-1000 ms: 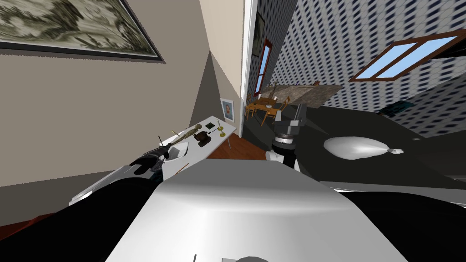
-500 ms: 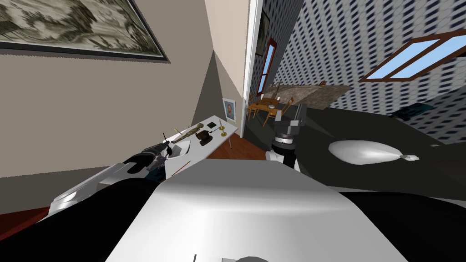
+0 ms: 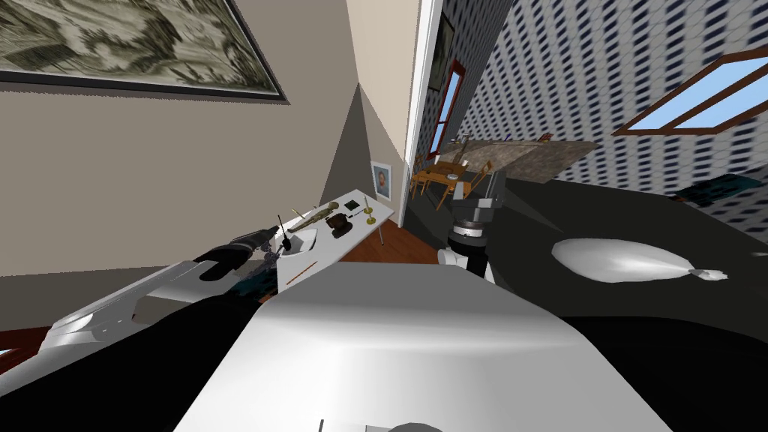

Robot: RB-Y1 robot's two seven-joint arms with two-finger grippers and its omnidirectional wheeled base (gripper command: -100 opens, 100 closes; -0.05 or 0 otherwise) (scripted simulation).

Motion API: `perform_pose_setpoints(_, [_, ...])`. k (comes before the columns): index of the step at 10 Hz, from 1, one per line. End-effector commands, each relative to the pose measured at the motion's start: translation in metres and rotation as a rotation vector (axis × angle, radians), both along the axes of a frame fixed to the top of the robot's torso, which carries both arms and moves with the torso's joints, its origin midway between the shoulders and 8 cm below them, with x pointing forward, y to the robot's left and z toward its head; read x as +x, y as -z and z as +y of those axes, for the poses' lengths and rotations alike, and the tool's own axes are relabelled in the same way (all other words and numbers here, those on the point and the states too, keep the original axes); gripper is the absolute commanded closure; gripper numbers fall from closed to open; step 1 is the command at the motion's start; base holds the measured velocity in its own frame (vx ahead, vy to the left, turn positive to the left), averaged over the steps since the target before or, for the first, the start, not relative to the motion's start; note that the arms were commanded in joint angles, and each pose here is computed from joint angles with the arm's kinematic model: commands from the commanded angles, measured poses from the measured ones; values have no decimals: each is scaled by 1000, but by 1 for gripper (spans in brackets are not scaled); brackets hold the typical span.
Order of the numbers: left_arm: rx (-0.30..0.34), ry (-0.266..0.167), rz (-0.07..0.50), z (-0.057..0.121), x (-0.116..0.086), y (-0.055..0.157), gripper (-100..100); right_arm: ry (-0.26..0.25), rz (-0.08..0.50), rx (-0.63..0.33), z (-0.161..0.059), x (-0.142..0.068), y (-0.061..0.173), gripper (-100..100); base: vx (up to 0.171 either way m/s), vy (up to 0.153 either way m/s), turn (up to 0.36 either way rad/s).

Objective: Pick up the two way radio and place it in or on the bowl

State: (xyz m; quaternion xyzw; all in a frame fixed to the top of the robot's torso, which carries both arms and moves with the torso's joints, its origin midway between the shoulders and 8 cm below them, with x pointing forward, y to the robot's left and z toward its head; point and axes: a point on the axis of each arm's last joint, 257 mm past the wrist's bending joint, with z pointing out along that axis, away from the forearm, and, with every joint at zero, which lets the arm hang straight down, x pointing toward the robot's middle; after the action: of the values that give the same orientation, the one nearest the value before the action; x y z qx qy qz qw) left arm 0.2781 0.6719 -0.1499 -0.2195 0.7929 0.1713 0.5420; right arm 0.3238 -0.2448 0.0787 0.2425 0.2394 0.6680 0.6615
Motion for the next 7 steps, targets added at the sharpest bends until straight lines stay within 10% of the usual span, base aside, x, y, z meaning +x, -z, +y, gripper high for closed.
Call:
perform_pose_setpoints(1, [0,16,-2,-9,8,-9,-100,0,0,0,0,0,0,0,-2,-4,88])
perform_pose_setpoints(2, [0,11,-1,-6,5,-6,-100,0,0,0,0,0,0,0,0,-3,14])
perform_pose_setpoints(3, [0,10,-2,-6,6,-7,0,0,0,0,0,0,0,0,0,0,0])
perform_pose_setpoints(7, [0,10,-2,-6,6,-7,0,0,0,0,0,0,0,0,0,0,0])
